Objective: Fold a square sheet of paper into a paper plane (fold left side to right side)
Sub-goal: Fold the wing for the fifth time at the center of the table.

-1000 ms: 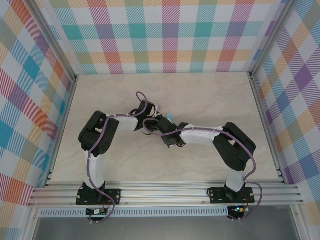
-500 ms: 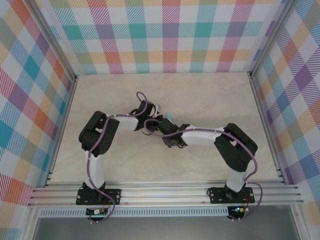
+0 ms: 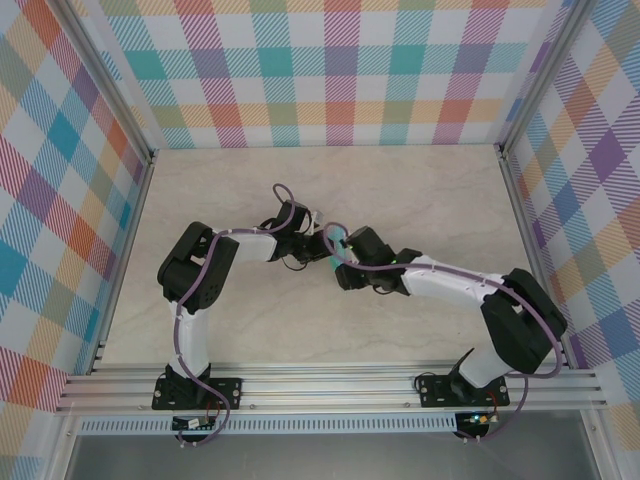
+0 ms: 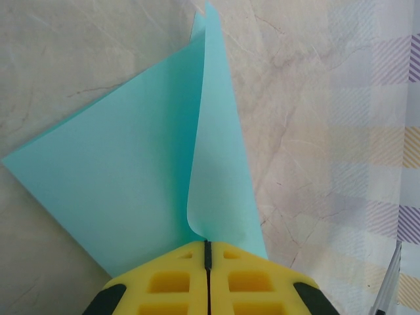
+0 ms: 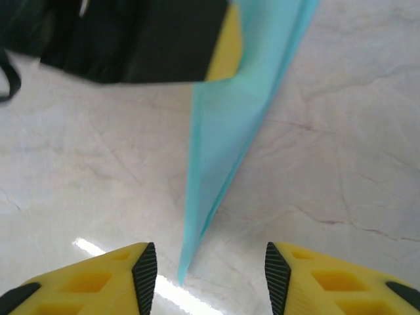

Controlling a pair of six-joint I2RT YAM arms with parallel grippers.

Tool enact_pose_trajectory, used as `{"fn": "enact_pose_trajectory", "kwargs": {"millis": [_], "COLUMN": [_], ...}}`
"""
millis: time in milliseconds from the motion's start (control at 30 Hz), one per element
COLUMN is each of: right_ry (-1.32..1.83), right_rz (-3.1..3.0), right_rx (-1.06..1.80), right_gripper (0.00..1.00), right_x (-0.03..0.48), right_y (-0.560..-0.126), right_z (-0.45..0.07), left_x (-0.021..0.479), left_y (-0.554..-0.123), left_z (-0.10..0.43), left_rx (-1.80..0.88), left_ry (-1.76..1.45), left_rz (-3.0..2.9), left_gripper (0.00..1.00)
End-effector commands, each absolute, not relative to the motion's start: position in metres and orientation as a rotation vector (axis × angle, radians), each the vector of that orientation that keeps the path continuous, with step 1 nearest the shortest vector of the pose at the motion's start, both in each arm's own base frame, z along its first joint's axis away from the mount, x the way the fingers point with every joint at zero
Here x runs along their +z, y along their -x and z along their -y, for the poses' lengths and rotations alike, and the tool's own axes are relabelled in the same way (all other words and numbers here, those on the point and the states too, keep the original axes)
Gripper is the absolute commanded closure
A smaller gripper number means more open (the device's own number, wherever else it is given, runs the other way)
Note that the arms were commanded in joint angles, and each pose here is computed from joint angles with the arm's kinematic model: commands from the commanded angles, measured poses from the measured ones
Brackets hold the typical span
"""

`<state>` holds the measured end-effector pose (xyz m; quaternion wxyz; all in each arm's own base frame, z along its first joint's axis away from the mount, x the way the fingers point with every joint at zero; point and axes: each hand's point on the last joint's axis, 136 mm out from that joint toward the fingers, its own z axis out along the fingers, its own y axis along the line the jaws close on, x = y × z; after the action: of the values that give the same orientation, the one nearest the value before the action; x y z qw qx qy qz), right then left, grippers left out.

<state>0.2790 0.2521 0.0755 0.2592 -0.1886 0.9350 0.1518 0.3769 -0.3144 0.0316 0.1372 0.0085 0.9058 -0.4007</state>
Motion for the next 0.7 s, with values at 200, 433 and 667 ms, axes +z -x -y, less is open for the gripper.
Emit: {"fn": "enact_pose_trajectory", "kwargs": {"millis": [200, 433, 667], "right_ry": [0.164, 0.051, 0.072], "right_rz": [-2.634, -2.691, -2.705], "right_rx": [0.805, 0.87, 0.889], "right_gripper": [0.65, 0.68, 0.69], "right_x": [0.064, 0.045, 0.04], "right_y": [-0.291, -0.293, -0.291], "right_z": [-0.232, -0.228, -0.231], "left_x": [0.052, 0.053, 0.05], "left_y": [-0.377, -0.376, -0.373], "left_z": [0.311, 0.303, 0.299], "left_rx": [-1.163, -1.15, -1.129], "left_ry": [-0.109, -0.113, -0.127], "left_rz": [-2.574, -2.576, -2.588], "left_gripper": [0.96, 0.96, 0.96]}}
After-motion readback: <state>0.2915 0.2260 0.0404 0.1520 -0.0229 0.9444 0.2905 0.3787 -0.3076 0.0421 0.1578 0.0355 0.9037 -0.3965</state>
